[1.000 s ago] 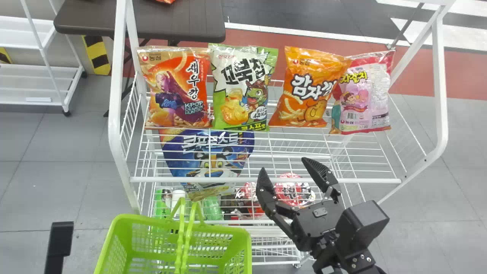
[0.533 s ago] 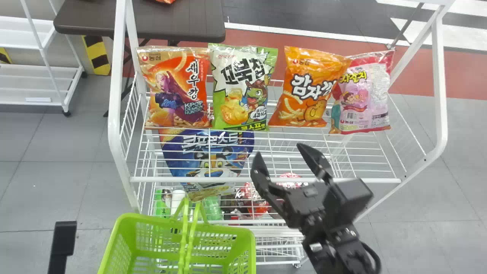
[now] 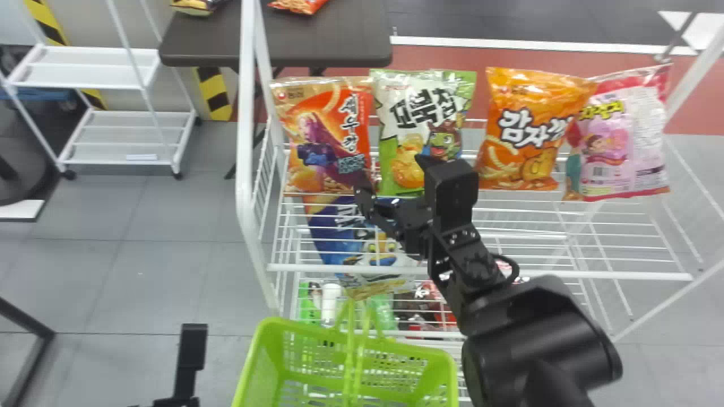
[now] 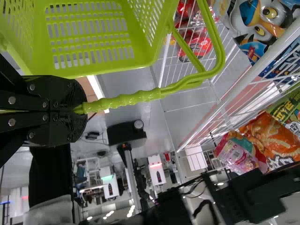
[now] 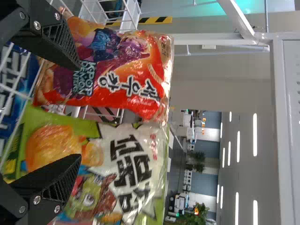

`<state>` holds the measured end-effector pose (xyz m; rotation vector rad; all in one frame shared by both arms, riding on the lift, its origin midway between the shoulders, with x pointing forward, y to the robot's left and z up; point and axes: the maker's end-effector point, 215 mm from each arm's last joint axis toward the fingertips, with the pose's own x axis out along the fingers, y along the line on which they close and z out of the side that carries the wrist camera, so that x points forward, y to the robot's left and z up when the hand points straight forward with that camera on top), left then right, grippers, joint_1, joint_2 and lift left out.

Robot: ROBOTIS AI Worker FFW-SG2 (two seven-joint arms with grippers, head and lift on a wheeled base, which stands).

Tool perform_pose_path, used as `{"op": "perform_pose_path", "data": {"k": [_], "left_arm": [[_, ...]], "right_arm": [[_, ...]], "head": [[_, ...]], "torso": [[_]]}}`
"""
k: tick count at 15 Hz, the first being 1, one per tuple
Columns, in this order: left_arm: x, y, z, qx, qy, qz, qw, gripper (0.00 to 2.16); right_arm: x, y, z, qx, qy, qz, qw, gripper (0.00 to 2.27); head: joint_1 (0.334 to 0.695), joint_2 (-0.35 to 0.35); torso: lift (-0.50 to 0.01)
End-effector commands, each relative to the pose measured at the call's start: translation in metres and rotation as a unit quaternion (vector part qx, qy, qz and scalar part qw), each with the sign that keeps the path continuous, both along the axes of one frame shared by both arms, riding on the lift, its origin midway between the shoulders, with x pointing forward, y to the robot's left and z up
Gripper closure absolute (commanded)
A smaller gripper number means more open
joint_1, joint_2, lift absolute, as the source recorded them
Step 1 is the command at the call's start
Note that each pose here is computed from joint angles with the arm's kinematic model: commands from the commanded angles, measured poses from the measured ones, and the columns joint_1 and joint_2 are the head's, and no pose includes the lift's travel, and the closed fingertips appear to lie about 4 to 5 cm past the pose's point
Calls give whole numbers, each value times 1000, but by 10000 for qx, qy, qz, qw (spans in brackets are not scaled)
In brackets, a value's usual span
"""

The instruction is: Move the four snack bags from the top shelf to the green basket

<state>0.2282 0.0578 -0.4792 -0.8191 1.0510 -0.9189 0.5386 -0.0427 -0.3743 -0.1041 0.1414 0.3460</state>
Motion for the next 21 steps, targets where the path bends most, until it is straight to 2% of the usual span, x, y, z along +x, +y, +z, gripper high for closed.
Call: {"op": "perform_pose_path", "data": {"k": [1,6,9,11,12,14,16,18,21], "left_arm": [[5,1,-4,-16,31,19,10000,1808],[16,9,-9,-126,33,117,9998,1808],[21,9,-6,-165,-12,103,9998,1808],[22,10,-7,-167,16,108,9998,1808],[22,11,-8,-160,16,105,9998,1808],[23,12,-6,-178,-11,106,9998,1808],[25,11,-4,-197,-28,115,9997,1808],[26,10,-2,-218,-52,116,9997,1808],[29,10,2,-241,-94,150,9996,1808]], "right_arm": [[21,25,-7,-121,158,186,9996,174],[45,61,-20,-106,513,611,9968,191],[42,77,-35,-65,916,1105,9896,441],[36,81,-48,-181,1216,1280,9841,1089],[31,82,-55,-198,1411,1290,9814,1511],[14,82,-56,-188,1583,1283,9788,1882],[-6,82,-43,-309,1439,1211,9817,1926],[-17,71,-20,-449,1070,882,9893,1926],[-43,60,27,-293,515,483,9971,1929]], "head": [[695,23],[695,78],[695,124],[695,137],[695,142],[695,146],[695,149],[695,152],[695,137]], "torso": [[0],[0],[0],[0],[0],[0],[0],[0],[0]]}}
